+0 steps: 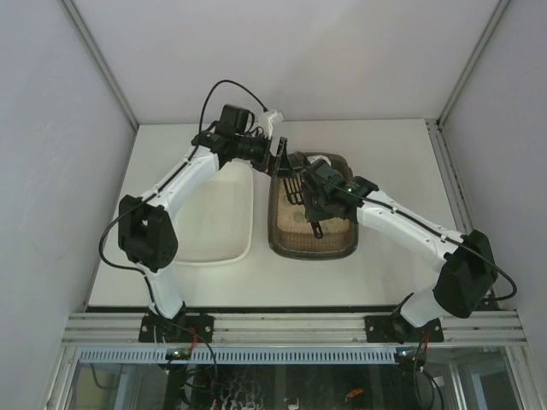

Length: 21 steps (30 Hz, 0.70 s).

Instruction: Clean the litter box

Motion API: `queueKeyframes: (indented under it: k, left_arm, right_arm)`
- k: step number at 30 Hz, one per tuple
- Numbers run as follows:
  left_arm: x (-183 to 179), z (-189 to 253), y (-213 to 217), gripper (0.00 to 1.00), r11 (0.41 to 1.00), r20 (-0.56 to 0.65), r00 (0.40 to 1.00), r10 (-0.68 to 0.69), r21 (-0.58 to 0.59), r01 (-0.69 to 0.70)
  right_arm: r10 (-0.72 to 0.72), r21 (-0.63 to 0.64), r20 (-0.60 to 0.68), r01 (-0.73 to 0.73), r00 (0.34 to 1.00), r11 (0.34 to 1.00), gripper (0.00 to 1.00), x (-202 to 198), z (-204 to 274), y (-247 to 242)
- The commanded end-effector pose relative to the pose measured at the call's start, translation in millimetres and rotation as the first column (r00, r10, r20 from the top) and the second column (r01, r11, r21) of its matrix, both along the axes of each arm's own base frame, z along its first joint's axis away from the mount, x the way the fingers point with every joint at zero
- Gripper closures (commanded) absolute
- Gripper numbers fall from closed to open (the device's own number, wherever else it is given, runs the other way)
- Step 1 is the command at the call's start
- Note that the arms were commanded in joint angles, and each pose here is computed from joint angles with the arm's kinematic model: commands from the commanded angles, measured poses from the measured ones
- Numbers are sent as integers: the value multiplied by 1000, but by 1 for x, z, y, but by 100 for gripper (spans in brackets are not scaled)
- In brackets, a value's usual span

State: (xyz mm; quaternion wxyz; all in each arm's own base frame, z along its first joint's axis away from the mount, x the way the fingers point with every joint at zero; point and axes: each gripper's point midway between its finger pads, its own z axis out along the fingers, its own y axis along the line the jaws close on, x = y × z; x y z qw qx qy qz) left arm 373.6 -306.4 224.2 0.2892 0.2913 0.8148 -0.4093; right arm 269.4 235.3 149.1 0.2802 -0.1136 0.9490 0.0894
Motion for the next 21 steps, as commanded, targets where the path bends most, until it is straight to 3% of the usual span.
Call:
queueKeyframes:
  k: [1, 9, 19, 21]
  left_arm:
    - [13, -7, 6, 0, 998, 49, 999, -1, 60, -2]
    - [9, -22, -2, 0, 998, -9, 999, -49, 31, 49]
    - [-6, 0, -28, 0, 979, -155, 981, -119, -183, 90]
    - [-11, 3, -33, 6, 968, -210, 967, -147, -230, 97]
  right_arm:
    - [6, 70, 100, -13, 995, 997, 100, 3, 35, 4]
    - [11, 116, 134, -27, 991, 993, 100, -3, 54, 3]
    - [23, 152, 147, -46, 989, 987, 100, -5, 60, 14]
    - [23, 150, 145, -45, 989, 988, 100, -6, 59, 14]
